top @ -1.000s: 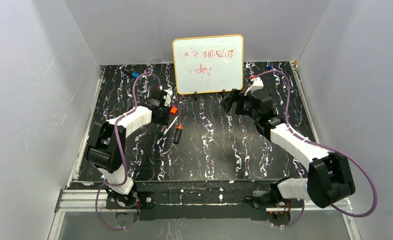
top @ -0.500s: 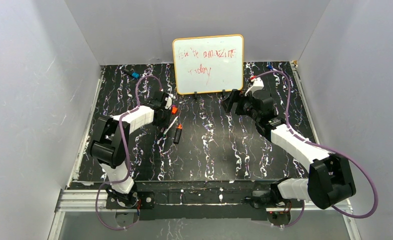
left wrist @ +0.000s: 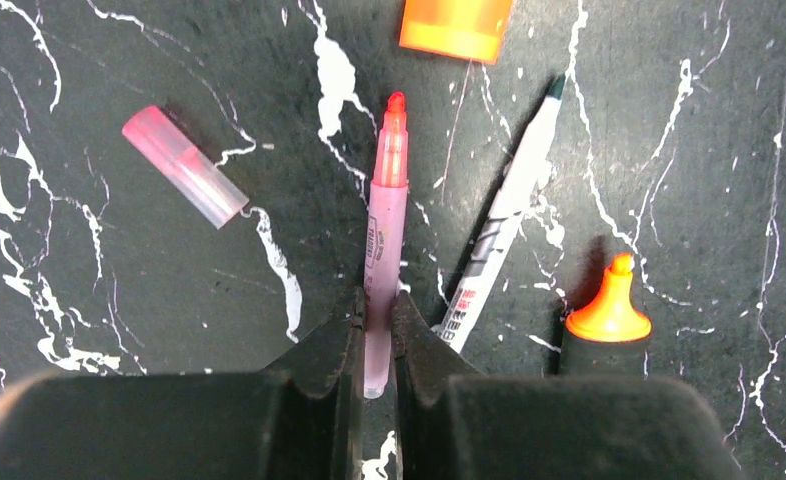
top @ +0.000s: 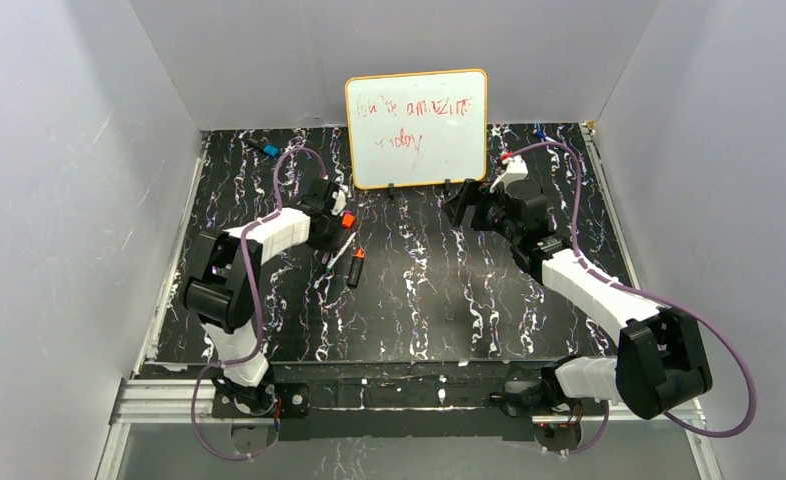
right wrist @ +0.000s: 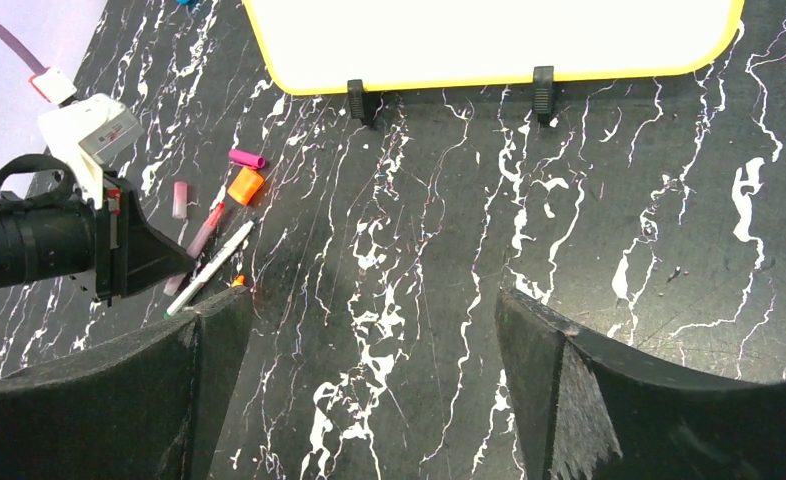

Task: Insert the pens into the pen caps

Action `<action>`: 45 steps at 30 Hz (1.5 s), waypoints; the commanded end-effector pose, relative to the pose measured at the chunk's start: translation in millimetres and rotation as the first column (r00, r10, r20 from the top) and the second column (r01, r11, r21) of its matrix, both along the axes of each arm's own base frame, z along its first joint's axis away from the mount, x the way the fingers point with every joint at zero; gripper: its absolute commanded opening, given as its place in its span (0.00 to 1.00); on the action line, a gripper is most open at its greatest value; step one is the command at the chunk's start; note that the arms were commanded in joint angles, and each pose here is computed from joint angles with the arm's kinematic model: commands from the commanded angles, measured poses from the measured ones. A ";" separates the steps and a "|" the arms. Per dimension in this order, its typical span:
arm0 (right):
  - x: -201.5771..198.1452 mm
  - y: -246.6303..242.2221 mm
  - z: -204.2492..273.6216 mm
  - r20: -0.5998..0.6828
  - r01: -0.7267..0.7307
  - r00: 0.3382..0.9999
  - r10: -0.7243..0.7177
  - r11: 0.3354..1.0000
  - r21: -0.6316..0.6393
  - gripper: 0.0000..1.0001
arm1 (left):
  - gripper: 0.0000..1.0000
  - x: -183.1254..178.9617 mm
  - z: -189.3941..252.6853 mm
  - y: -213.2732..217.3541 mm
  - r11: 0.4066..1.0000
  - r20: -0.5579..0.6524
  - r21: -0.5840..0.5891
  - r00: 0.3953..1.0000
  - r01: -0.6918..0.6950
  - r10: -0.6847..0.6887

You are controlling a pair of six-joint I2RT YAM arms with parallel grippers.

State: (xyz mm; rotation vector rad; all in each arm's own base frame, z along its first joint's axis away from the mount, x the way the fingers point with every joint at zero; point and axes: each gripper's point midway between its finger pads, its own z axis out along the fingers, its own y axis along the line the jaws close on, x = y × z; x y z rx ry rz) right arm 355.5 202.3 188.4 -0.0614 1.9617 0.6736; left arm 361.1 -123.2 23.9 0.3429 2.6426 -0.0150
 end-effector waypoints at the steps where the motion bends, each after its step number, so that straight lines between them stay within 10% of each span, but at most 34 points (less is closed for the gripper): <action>1: 0.9 2.9 13.4 0.051 -0.012 0.999 0.011 1.000 0.026 0.99 | 0.00 -5.7 31.7 4.0 1.000 0.075 -0.024 0.997 -0.013 0.015; 11: 8.5 27.4 12.2 0.068 -0.053 0.996 0.052 0.999 0.014 0.99 | 0.00 -15.7 102.2 14.3 0.988 0.271 -0.147 0.958 -0.053 0.092; 24: 41.2 180.0 17.2 0.105 -0.252 0.960 0.261 0.963 -0.092 0.97 | 0.00 -51.5 110.7 84.7 0.921 0.307 -0.256 0.879 -0.292 0.364; 31: 73.5 247.3 -19.6 0.049 -0.297 0.950 0.310 0.939 -0.176 0.72 | 0.00 -51.5 110.2 106.7 0.874 0.295 -0.320 0.837 -0.366 0.460; 45: 68.7 337.4 -69.1 0.067 -0.424 0.888 0.455 0.867 -0.261 0.60 | 0.00 -52.6 119.1 107.8 0.874 0.317 -0.337 0.832 -0.350 0.456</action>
